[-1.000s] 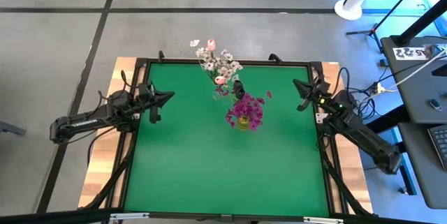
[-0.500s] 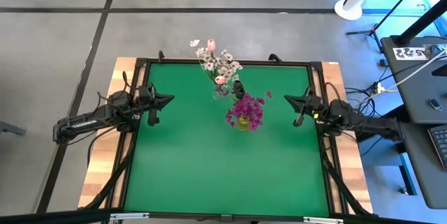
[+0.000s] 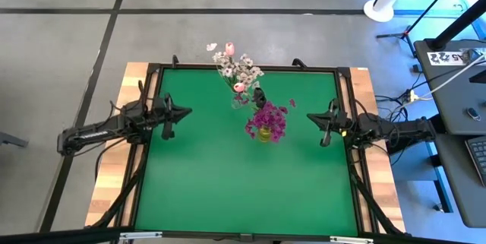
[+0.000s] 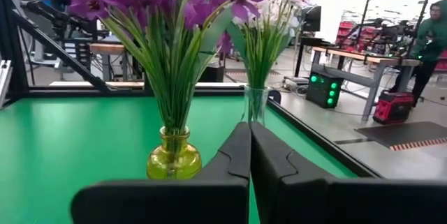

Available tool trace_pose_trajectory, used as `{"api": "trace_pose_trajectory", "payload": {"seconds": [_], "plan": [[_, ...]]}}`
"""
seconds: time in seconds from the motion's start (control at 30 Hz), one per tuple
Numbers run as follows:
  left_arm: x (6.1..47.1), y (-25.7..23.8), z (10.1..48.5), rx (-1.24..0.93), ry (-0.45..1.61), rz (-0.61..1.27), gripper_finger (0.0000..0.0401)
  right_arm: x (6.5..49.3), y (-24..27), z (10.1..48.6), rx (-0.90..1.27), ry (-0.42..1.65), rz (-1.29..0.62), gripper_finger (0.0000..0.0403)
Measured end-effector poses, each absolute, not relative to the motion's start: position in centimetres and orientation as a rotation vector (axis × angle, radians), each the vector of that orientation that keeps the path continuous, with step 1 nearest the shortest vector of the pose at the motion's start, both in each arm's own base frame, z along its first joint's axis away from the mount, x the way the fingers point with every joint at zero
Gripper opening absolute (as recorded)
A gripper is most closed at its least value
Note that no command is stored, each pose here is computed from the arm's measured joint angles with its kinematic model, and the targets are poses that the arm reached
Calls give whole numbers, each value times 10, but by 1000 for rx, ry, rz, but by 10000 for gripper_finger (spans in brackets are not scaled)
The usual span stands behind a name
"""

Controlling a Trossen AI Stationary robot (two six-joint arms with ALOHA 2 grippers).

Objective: Sort flowers into vase by color
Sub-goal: Return to Home Position

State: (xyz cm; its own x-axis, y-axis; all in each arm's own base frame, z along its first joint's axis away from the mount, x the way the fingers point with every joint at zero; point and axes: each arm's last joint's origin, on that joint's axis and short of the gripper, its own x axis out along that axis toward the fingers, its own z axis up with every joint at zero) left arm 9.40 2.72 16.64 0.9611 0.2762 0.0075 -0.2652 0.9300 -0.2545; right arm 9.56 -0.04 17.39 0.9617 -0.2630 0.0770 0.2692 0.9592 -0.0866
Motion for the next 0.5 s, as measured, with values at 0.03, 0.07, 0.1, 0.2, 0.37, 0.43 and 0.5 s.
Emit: {"api": "trace_pose_trajectory", "payload": {"seconds": [0.03,0.07,0.1,0.2,0.37,0.43,0.5], "plan": [[94,26,167,-254,-43,268,0,96,0,174,-97,-64,-271,0],[94,26,167,-251,-47,262,0,96,0,174,-98,-63,-268,0],[94,25,167,-249,-49,255,0,96,0,174,-98,-62,-263,0],[95,23,167,-250,-46,237,0,96,1,173,-114,-58,-224,0],[95,22,167,-250,-44,226,0,97,3,172,-125,-52,-158,1],[95,22,167,-253,-44,226,0,97,3,172,-129,-51,-142,5],[95,22,167,-276,-47,226,0,97,3,171,-130,-50,-133,10]]}}
